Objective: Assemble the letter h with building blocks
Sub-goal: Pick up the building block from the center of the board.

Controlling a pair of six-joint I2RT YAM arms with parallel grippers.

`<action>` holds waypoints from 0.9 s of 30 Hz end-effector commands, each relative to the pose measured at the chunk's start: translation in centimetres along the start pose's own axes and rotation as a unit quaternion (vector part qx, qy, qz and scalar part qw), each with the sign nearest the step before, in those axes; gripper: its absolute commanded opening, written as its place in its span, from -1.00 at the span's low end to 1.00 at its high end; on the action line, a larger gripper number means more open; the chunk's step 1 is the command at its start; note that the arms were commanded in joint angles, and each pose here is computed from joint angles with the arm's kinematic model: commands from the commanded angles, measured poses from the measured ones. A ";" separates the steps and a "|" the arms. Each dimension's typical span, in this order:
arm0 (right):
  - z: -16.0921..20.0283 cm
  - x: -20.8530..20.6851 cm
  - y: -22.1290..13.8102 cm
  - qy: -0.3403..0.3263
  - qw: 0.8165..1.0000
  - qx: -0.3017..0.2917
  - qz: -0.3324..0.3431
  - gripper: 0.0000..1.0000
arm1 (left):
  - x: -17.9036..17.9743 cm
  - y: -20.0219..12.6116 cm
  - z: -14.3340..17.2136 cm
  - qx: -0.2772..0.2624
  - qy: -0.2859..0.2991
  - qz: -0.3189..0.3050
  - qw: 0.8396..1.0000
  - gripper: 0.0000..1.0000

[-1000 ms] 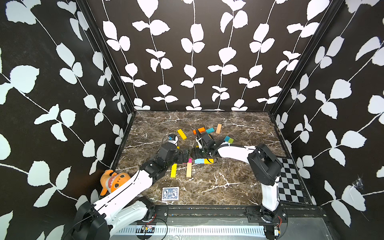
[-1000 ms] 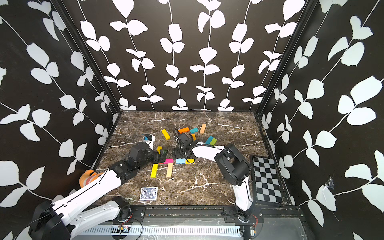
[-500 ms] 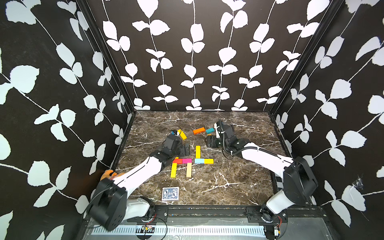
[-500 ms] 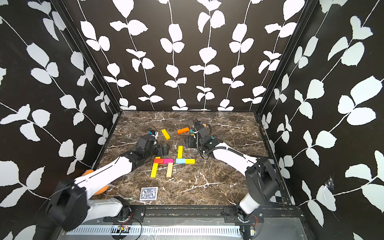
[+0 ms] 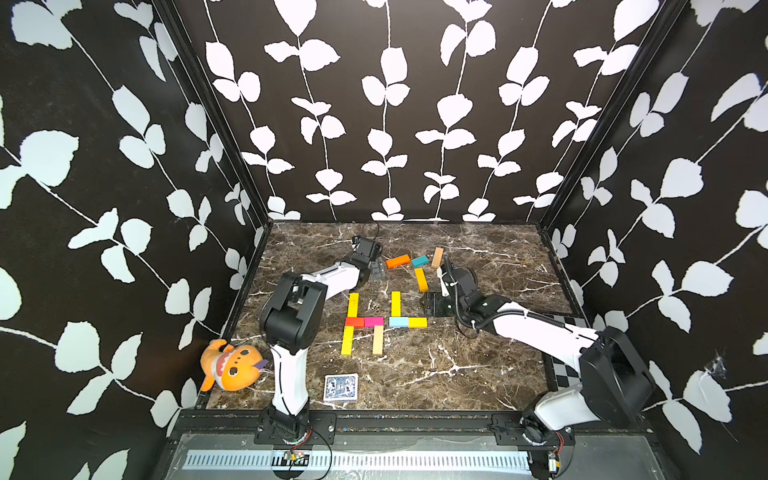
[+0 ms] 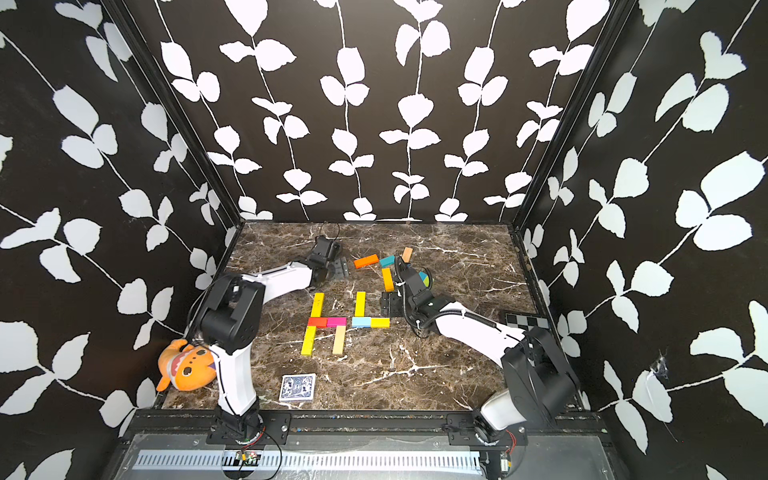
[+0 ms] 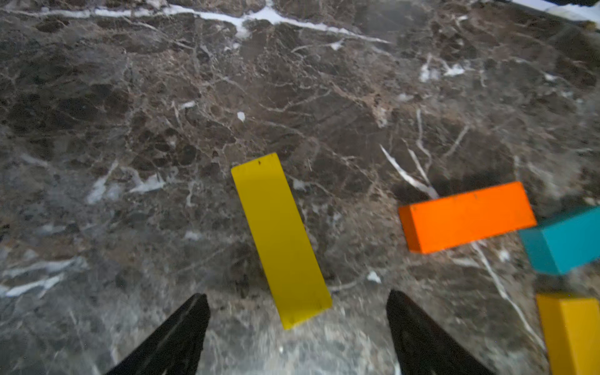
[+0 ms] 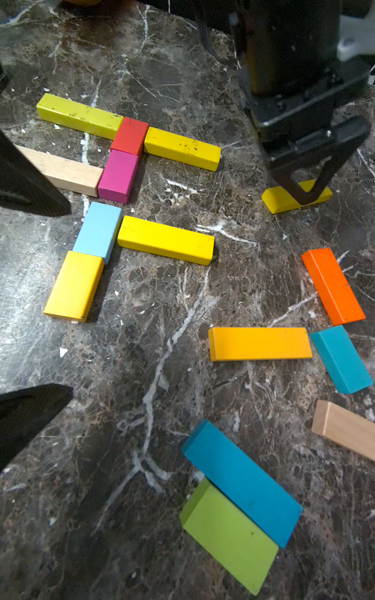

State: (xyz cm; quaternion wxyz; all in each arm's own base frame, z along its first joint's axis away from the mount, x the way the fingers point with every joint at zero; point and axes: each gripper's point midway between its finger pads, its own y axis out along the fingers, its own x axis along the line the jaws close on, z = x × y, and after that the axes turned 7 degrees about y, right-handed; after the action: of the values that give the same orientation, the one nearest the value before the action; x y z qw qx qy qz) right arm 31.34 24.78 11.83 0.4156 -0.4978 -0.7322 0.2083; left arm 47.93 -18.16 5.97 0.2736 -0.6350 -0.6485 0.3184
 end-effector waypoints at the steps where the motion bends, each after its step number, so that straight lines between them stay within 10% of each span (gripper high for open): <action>1: -0.4 0.0 -0.8 -0.005 1.000 -0.015 -0.008 0.61 | 1.0 -0.1 -1.6 -0.005 -0.010 -0.037 0.999 0.74; 17: -1.3 -2.2 -3.1 0.010 0.999 -0.049 0.001 0.64 | 1.8 2.9 1.9 0.091 0.022 -0.084 0.992 0.27; 27: -1.1 -3.1 -2.7 0.019 0.998 -0.049 0.014 0.65 | 1.3 3.2 1.3 0.074 0.036 -0.069 0.994 -0.40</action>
State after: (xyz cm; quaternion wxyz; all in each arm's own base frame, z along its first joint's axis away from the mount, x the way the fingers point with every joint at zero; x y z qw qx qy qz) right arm 30.69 21.25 12.88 0.4071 -0.5191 -0.7293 0.1815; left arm 49.33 -17.30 2.89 0.3466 -0.5775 -0.6615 0.3297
